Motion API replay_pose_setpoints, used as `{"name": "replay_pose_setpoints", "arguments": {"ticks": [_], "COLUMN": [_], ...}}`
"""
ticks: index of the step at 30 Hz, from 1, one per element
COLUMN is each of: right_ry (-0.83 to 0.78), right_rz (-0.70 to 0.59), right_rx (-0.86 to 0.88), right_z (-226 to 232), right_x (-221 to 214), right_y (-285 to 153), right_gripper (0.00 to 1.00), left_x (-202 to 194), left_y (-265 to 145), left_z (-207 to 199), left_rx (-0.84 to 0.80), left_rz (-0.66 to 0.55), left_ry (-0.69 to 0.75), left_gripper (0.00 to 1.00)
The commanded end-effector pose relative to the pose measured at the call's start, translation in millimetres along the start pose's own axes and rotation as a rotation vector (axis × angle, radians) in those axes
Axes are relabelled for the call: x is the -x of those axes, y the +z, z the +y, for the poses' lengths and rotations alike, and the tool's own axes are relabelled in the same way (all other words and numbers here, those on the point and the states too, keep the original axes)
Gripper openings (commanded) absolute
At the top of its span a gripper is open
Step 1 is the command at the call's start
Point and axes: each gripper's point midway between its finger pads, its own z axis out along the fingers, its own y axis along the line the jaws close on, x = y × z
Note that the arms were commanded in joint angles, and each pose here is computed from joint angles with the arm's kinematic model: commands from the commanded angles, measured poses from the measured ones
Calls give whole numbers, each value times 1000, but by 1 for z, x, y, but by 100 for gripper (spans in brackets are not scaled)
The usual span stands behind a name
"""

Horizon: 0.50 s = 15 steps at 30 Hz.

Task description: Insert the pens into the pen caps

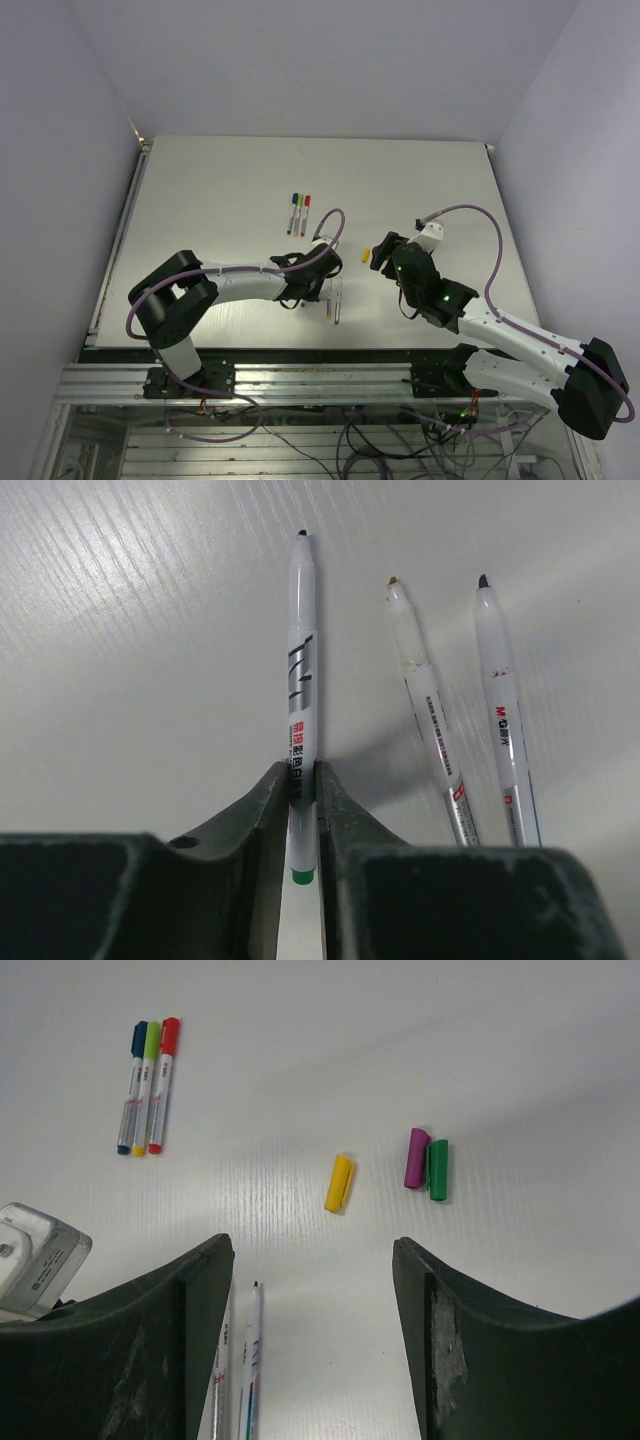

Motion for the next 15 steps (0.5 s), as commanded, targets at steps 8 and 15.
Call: {"name": "replay_pose_setpoints", "arguments": {"ticks": [8, 15], "right_ry": [8, -36], "right_rz": [-6, 57], "right_rx": [-71, -190], "right_z": [-17, -46], "right_x": [-2, -4], "right_y": [-1, 13], "right_gripper": [65, 62], "left_x": [-39, -8], "left_y": [13, 3], "left_z": [9, -6], "left_rx": [32, -46], "left_rz": [110, 3], "left_ry": [32, 5], "left_gripper": [7, 7]}}
